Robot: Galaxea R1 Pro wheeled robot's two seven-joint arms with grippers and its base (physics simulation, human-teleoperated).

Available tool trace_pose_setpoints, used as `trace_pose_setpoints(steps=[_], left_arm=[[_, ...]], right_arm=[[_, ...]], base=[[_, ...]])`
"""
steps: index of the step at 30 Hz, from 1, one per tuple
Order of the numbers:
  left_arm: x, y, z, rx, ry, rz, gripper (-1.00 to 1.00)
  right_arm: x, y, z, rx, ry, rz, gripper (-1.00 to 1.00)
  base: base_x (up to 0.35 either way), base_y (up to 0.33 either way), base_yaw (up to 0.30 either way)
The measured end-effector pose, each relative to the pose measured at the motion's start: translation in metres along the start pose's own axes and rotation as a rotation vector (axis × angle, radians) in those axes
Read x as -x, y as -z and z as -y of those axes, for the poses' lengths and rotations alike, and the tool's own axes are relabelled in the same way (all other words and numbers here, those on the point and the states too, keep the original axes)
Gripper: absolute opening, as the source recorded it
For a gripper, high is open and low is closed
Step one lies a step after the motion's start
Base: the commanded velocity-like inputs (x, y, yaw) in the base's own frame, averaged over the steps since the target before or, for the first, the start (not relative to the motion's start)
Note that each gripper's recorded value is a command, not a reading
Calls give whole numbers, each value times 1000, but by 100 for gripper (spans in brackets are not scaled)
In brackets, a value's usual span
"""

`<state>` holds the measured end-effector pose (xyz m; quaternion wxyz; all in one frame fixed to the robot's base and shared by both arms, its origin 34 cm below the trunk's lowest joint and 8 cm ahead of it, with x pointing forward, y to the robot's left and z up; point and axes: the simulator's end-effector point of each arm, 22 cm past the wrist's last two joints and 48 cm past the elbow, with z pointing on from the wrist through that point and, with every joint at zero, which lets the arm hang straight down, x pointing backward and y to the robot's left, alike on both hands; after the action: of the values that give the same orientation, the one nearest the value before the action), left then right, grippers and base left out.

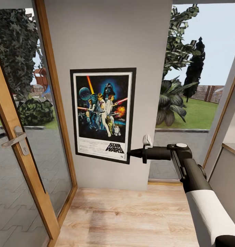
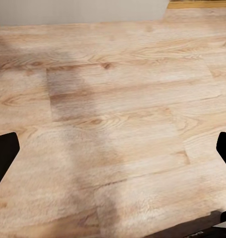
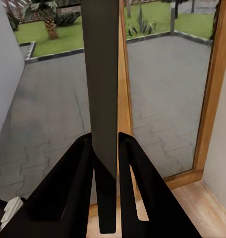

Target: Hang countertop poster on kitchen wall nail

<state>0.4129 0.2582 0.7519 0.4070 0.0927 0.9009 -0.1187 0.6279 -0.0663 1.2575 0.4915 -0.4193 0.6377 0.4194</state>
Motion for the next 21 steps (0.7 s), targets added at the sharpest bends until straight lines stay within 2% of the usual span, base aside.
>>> trace_pose_setpoints(steps=[21], left_arm=[[0, 0, 0, 0, 0, 0, 100]], right_arm=[[1, 1, -1, 3, 1, 0, -100]], base=[[0, 0, 0]])
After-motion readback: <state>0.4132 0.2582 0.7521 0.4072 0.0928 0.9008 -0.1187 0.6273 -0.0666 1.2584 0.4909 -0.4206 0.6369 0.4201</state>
